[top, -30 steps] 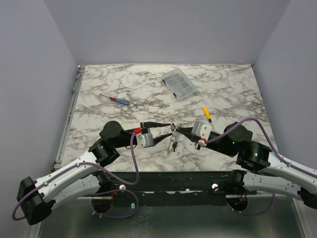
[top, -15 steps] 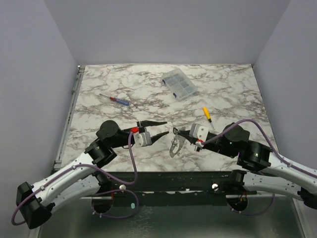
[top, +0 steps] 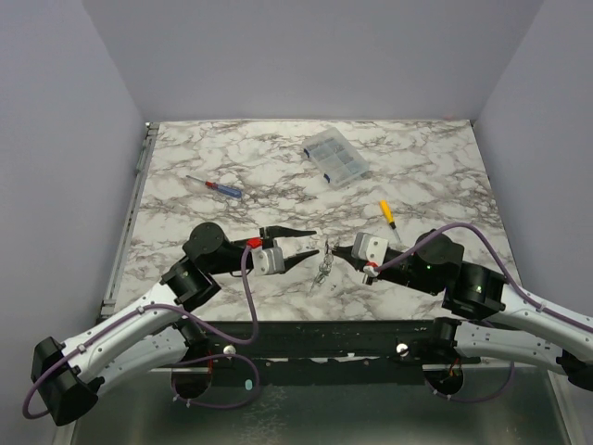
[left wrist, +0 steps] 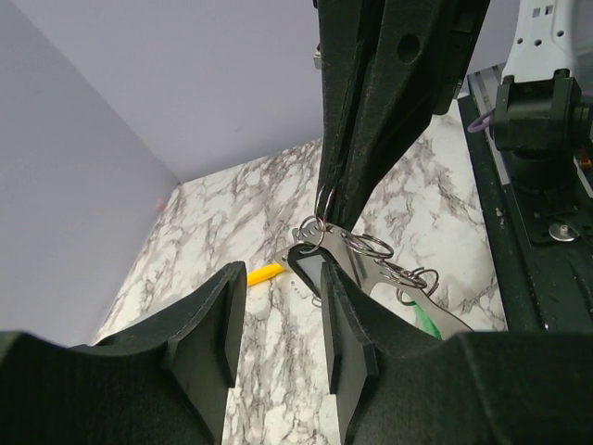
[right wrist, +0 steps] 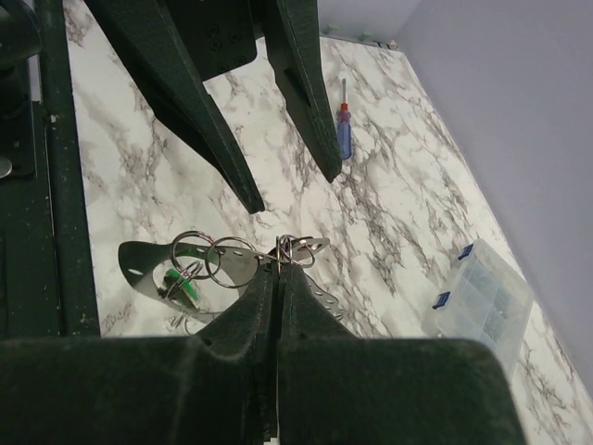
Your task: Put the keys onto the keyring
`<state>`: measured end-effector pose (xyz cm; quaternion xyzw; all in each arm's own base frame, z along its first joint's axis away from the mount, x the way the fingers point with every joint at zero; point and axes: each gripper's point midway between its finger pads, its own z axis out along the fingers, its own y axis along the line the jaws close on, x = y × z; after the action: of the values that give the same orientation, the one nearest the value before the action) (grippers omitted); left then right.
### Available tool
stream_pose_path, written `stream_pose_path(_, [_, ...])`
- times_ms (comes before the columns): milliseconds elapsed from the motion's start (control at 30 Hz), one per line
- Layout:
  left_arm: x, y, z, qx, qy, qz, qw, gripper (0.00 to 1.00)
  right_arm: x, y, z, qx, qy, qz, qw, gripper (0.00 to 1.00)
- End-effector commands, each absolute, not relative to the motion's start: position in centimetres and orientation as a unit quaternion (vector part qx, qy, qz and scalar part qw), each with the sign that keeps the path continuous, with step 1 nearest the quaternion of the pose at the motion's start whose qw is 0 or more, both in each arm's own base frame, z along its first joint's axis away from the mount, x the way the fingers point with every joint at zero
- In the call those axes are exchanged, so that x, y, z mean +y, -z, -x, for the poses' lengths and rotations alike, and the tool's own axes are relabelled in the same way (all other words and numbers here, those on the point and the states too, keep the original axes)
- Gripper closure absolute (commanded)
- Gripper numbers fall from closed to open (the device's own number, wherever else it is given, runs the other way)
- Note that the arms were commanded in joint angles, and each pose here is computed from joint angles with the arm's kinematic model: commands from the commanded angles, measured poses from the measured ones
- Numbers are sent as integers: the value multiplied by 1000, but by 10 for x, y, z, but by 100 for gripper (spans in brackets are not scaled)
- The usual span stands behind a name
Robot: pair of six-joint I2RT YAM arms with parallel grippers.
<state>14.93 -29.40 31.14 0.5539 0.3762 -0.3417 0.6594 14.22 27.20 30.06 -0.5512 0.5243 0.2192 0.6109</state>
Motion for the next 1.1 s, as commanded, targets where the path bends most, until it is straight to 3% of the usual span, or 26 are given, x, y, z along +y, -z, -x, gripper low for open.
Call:
stream_pose_path(0, [-296, -323, -144, 356, 356, -554, 663, 56, 274, -314, -136, 508, -236, 549, 620, 99])
stream_pose_path(600, [-301, -324, -137, 339, 388, -543, 663, 53, 277, -315, -129, 495, -255, 554, 619, 99])
stream_pose_path(1067, [-304, -320, -128, 328, 405, -557, 646, 56, 277, -321, -131, 491, -251, 551, 626, 99])
